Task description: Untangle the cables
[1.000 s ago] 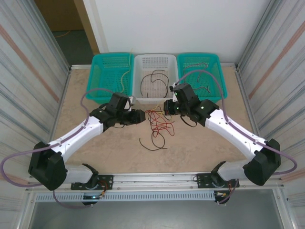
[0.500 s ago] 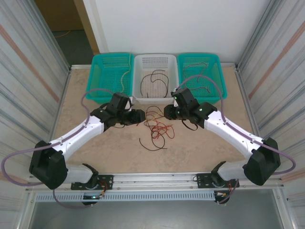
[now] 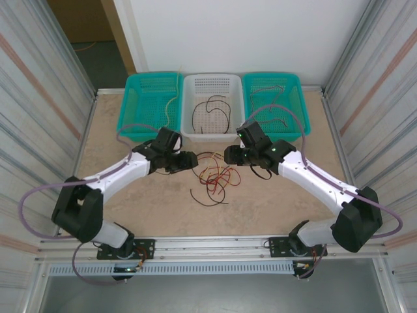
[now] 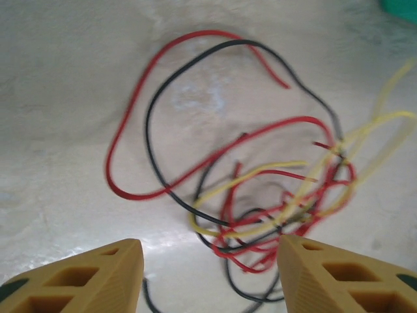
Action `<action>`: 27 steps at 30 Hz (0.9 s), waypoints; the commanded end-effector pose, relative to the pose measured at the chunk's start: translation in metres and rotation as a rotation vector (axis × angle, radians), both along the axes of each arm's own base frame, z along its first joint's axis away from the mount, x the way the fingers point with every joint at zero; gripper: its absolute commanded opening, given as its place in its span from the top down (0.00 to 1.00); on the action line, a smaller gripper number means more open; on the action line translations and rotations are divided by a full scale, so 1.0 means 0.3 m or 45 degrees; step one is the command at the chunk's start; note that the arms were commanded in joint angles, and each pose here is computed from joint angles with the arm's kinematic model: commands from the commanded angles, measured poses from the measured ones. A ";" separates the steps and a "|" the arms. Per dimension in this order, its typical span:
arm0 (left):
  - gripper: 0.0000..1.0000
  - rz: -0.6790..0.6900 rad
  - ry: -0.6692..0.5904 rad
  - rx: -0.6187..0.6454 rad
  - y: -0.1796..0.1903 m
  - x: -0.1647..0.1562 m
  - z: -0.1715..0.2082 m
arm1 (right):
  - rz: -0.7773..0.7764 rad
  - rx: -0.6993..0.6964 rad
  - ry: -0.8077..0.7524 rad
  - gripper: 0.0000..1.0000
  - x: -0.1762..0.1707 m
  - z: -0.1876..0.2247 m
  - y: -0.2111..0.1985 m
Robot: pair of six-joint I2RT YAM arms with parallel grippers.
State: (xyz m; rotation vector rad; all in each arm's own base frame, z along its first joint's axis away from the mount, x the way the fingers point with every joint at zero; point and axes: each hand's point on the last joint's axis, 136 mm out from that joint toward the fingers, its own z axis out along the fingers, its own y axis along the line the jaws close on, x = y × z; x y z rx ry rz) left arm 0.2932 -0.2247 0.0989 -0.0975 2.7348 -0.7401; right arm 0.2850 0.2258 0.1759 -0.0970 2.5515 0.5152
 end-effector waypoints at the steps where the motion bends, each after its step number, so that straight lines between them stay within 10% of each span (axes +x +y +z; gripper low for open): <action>1: 0.37 0.032 0.072 -0.022 -0.017 0.015 -0.028 | -0.011 0.015 -0.044 0.47 0.003 0.062 -0.001; 11: 0.22 0.306 0.165 -0.177 -0.046 0.061 -0.094 | 0.014 0.030 -0.031 0.48 -0.007 0.048 0.029; 27: 0.34 0.522 0.178 -0.216 0.005 0.166 -0.107 | 0.052 0.039 -0.031 0.48 -0.029 0.056 0.061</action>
